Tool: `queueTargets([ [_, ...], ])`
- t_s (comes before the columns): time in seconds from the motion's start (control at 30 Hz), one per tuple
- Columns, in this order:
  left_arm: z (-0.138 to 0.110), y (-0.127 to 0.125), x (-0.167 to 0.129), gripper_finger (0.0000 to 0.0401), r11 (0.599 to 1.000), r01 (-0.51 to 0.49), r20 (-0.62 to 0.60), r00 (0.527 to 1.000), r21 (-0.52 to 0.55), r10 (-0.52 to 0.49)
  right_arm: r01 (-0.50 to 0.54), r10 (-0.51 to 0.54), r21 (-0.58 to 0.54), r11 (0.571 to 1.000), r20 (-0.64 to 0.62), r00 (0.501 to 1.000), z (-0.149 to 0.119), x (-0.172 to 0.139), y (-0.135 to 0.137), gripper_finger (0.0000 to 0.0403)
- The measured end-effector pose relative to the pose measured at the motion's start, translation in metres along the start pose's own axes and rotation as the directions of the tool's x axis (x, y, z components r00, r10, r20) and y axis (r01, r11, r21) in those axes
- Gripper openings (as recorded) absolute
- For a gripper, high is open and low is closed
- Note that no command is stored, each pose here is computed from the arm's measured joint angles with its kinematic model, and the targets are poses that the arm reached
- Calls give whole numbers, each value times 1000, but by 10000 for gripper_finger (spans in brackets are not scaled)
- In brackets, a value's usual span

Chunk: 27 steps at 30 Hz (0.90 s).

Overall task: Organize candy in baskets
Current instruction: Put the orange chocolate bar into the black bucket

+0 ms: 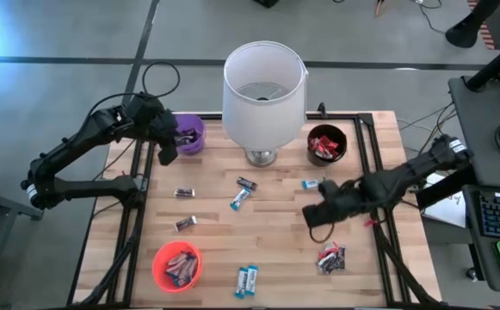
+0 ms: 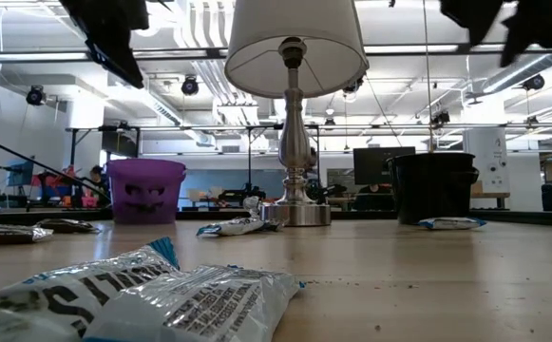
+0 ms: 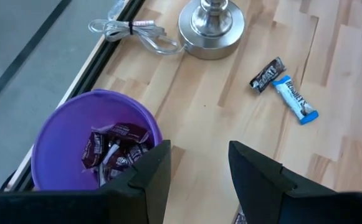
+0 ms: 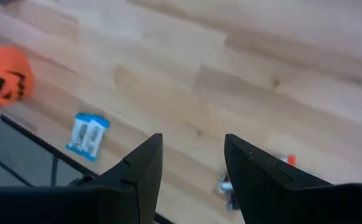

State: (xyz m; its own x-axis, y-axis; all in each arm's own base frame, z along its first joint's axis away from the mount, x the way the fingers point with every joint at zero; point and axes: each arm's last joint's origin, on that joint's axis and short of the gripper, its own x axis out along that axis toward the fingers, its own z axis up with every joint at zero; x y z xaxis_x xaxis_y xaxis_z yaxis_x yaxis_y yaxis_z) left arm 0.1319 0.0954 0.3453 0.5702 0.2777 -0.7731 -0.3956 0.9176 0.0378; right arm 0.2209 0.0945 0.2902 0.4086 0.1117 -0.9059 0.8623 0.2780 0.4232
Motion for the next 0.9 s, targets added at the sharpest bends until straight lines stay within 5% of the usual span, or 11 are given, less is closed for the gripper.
queueTargets([
  [0.17, -1, 0, 0, 143, 1000, 2, -7, 1000, 15, -2, 69, -70, -27, 997, -28, 997, -19, 35, -7, 162],
  [0.33, -2, 0, 0, 143, 1000, 3, -13, 1000, 31, -3, 135, -136, 108, 985, 3, 991, -28, 60, -7, 159],
  [0.6, -2, -1, 0, 143, 998, 5, -21, 1000, 58, -4, 106, -139, 223, 969, 136, 981, -64, 77, 7, 149],
  [0.9, -2, -1, 0, 143, 998, 6, -21, 1000, 65, -4, 292, -331, 290, 911, 95, 939, -85, 77, -1, 178],
])
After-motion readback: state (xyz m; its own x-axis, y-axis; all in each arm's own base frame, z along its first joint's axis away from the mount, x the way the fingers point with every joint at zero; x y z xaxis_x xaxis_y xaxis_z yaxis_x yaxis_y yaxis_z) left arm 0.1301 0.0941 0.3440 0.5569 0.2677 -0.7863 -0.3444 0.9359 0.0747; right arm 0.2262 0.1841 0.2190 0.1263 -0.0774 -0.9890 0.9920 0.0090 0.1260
